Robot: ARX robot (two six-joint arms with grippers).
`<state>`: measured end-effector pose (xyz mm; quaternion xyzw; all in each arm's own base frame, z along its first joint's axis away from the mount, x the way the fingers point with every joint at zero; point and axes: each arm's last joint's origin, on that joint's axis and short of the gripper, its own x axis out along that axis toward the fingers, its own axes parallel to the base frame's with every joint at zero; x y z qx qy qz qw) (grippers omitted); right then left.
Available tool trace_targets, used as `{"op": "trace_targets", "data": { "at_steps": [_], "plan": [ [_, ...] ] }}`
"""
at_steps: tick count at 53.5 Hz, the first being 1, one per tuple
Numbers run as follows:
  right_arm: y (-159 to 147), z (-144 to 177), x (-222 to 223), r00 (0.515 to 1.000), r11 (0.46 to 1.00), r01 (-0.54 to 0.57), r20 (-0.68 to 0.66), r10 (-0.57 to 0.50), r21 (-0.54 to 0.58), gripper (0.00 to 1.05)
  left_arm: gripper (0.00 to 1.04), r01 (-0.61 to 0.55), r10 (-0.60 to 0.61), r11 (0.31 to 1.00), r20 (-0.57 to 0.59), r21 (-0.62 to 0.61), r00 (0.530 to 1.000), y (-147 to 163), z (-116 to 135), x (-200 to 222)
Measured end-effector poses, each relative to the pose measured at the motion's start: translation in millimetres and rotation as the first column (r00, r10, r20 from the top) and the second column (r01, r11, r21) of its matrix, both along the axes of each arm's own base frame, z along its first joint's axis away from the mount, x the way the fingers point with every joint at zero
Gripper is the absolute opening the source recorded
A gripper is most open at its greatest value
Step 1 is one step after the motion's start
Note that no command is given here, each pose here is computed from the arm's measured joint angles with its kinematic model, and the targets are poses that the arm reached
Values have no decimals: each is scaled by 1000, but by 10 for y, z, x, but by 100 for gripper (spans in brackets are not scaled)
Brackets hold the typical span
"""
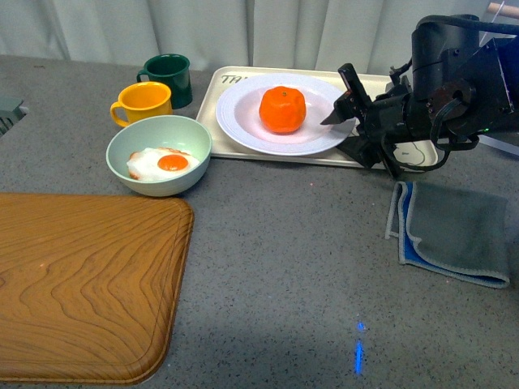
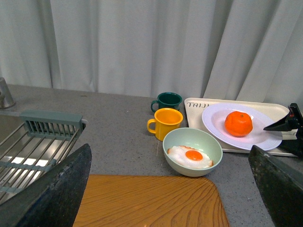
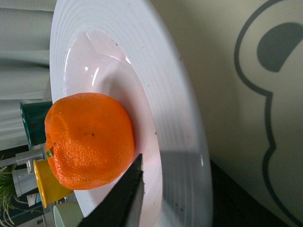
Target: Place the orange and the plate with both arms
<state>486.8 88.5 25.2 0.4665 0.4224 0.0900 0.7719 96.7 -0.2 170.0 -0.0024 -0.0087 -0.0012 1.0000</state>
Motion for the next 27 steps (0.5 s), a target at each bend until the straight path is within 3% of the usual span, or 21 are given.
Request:
{"op": "trace_targets", "data": {
  "at_steps": [3, 15, 22, 24, 27],
  "plan": [
    [-24, 76, -40, 1000, 999, 1, 21, 0, -51, 66, 98, 0, 0, 1000, 0, 0, 1000, 0, 0, 0],
    [-91, 311, -218, 996, 968, -13, 87, 36, -251, 97, 98, 0, 0, 1000, 0, 0, 1000, 0, 0, 0],
    [-130, 438, -345, 986, 931, 0, 158, 61, -364, 94, 98, 0, 0, 1000, 0, 0, 1000, 0, 0, 0],
    [-135, 440, -389, 963, 900, 51, 259, 70, -433, 90, 98, 0, 0, 1000, 0, 0, 1000, 0, 0, 0],
    [-198, 463, -507, 892, 790, 221, 446, 72, -571, 82, 98, 0, 0, 1000, 0, 0, 1000, 0, 0, 0]
  ]
}}
